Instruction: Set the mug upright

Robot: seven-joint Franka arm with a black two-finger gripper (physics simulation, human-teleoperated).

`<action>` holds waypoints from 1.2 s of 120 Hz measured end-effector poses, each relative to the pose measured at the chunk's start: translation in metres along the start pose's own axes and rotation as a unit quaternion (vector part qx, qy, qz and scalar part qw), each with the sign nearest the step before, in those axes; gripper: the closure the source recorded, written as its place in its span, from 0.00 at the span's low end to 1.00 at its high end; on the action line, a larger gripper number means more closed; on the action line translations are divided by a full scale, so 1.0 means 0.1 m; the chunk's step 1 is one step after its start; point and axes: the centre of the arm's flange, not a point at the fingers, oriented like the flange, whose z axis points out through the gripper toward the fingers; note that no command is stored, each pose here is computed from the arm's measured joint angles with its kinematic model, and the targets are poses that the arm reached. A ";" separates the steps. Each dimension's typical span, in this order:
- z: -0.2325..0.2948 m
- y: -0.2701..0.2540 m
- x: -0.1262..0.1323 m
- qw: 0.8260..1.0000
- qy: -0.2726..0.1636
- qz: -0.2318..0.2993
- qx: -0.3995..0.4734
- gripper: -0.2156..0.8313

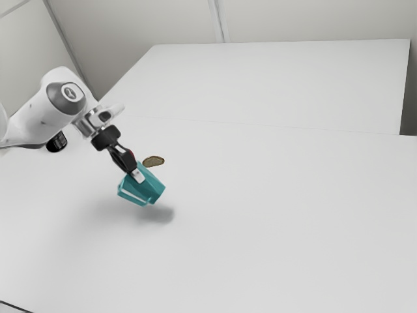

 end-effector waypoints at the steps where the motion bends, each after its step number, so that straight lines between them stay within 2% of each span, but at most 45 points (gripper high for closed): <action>1: 0.00 0.02 0.01 1.000 -0.002 0.002 0.004 0.95; 29: 0.13 0.36 0.29 0.990 -0.061 0.035 0.125 0.96; 49: 0.31 0.57 0.43 0.978 -0.082 0.041 0.188 0.96; 92: 0.66 0.64 0.59 0.965 -0.068 0.008 0.255 0.96; 144: 0.92 0.45 0.57 0.960 -0.064 -0.048 0.268 0.96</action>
